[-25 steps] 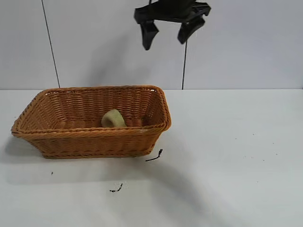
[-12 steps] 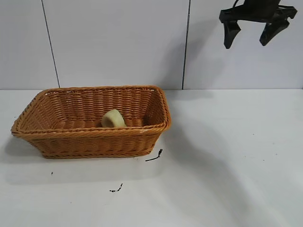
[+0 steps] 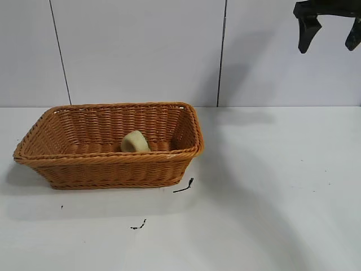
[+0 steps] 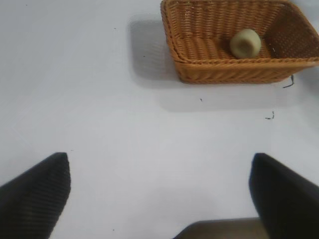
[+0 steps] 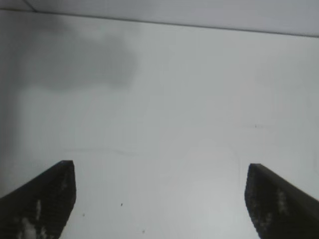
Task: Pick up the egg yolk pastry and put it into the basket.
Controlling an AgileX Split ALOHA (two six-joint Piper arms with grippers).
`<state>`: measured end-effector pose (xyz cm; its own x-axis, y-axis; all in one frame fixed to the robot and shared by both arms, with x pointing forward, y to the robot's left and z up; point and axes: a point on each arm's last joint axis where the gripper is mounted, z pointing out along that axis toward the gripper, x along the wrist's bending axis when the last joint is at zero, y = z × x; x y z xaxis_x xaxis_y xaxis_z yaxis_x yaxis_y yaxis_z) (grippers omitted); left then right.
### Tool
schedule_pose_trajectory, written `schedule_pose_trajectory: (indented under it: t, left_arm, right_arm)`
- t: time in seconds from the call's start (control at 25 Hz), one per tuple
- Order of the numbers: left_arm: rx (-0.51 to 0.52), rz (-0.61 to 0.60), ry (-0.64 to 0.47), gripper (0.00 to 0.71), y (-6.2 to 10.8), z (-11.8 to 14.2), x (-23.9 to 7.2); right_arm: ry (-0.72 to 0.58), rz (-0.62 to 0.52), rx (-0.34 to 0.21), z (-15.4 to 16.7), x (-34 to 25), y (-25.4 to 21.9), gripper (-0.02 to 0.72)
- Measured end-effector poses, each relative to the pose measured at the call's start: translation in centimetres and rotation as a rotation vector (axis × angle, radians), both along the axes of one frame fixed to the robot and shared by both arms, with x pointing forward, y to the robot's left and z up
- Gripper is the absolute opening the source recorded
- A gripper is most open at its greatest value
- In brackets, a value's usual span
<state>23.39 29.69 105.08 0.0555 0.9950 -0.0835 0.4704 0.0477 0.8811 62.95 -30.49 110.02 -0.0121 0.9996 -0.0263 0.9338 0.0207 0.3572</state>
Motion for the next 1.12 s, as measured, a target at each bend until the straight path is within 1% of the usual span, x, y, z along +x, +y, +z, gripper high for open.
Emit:
schedule_pose_trajectory:
  t: [0.16, 0.32, 0.44, 0.68, 0.76, 1.12]
  left_arm:
    - [0.0, 0.0, 0.0, 0.695, 0.0, 0.0, 0.0]
    - [0.0, 0.0, 0.0, 0.695, 0.0, 0.0, 0.0]
    - [0.0, 0.0, 0.0, 0.695, 0.0, 0.0, 0.0]
    - [0.0, 0.0, 0.0, 0.695, 0.0, 0.0, 0.0]
    - [0.0, 0.0, 0.0, 0.695, 0.0, 0.0, 0.0]
    - [0.0, 0.0, 0.0, 0.695, 0.0, 0.0, 0.0]
  right_arm:
    - [0.003, 0.009, 0.02, 1.5, -5.1, 0.3, 0.634]
    - [-0.001, 0.014, 0.019, 2.2, -10.4, 0.3, 0.634]
    - [-0.001, 0.025, 0.015, 2.0, -14.4, 0.4, 0.634]
    - [0.003, 0.036, 0.011, -0.1, -21.8, 0.5, 0.634]
    - [-0.033, 0.036, 0.01, -0.9, -24.0, 0.5, 0.634]
    - [-0.291, 0.027, 0.009, -5.7, -32.3, 0.6, 0.634]
